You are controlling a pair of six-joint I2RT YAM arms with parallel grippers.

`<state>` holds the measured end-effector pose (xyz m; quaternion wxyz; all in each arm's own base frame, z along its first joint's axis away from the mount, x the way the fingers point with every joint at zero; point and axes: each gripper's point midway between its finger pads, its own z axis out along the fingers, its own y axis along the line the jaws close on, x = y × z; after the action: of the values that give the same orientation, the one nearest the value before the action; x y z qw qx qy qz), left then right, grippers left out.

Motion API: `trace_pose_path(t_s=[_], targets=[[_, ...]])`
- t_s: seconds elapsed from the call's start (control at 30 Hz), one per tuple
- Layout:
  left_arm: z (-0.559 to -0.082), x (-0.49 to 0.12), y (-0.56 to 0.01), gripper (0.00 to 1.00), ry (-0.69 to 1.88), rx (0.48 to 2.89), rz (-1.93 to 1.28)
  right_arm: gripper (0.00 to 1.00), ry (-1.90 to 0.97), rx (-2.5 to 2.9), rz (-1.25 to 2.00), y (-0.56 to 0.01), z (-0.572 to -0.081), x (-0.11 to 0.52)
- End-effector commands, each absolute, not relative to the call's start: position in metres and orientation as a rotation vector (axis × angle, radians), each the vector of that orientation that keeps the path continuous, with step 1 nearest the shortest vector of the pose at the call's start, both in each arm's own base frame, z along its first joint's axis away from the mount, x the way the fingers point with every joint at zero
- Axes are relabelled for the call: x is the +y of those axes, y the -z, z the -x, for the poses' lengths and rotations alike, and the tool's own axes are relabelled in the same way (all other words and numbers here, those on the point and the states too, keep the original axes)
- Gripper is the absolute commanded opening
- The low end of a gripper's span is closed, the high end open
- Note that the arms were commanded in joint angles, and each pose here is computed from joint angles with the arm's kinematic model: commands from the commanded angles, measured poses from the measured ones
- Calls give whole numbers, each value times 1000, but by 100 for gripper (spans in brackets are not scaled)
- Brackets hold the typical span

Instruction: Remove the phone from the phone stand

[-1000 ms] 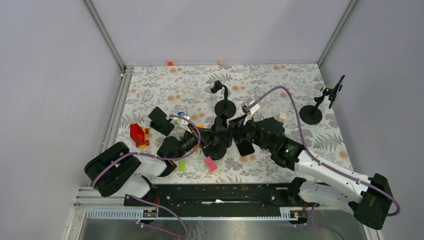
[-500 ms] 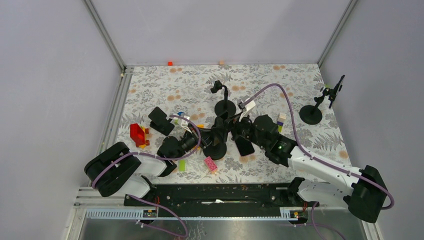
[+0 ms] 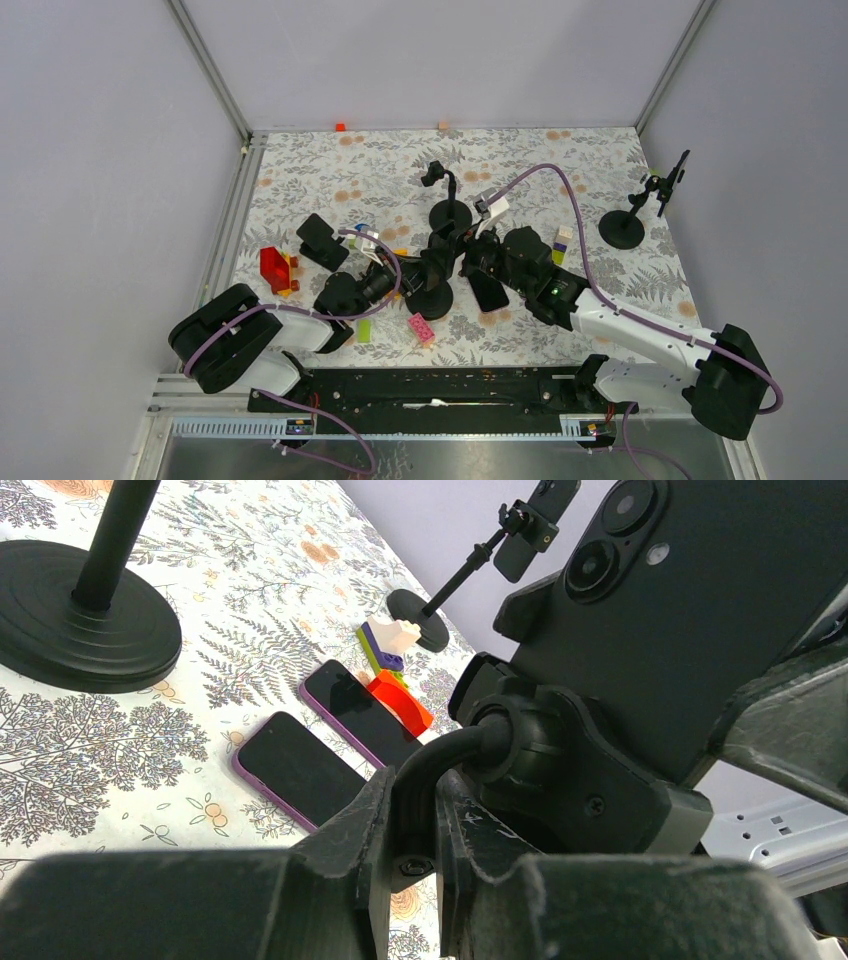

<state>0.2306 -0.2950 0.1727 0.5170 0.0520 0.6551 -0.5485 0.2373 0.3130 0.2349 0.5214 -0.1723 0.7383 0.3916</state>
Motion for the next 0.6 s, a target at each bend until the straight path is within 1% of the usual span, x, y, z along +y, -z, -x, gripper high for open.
trace_pose_path(t_s=[0.0,0.03,0.07,0.1,0.17,0.23,0.27,0.33,0.4,0.43,0.47,0.5,0.57], targets=[[-228,-297,-221,0,1372,1375,-167,55,-1017,1696,418,-265,-235,326],[-227,-299,-222,0,1377,1374,-174,50,-1019,1693,433,-265,-234,327],[-227,-299,-223,0,1381,1373,-180,43,-1018,1687,454,-265,-232,327],[-225,-300,-224,2,1387,1370,-189,32,-1015,1675,476,-266,-231,327],[-223,-303,-225,11,1401,1365,-215,13,-989,1644,530,-268,-229,326],[-219,-305,-227,21,1419,1357,-253,3,-948,1622,581,-267,-228,322],[-216,-307,-229,26,1432,1351,-281,0,-928,1605,612,-268,-227,320],[-211,-309,-230,40,1451,1344,-325,0,-895,1590,670,-266,-225,317],[-207,-309,-231,57,1471,1336,-369,0,-895,1575,723,-264,-220,315],[-204,-309,-232,62,1484,1330,-393,0,-905,1568,743,-263,-218,314],[-201,-308,-233,71,1494,1326,-416,0,-917,1564,761,-261,-217,313],[-198,-308,-234,74,1506,1322,-444,0,-929,1561,776,-260,-215,311],[-191,-307,-234,75,1527,1312,-495,0,-953,1548,816,-257,-213,310]])
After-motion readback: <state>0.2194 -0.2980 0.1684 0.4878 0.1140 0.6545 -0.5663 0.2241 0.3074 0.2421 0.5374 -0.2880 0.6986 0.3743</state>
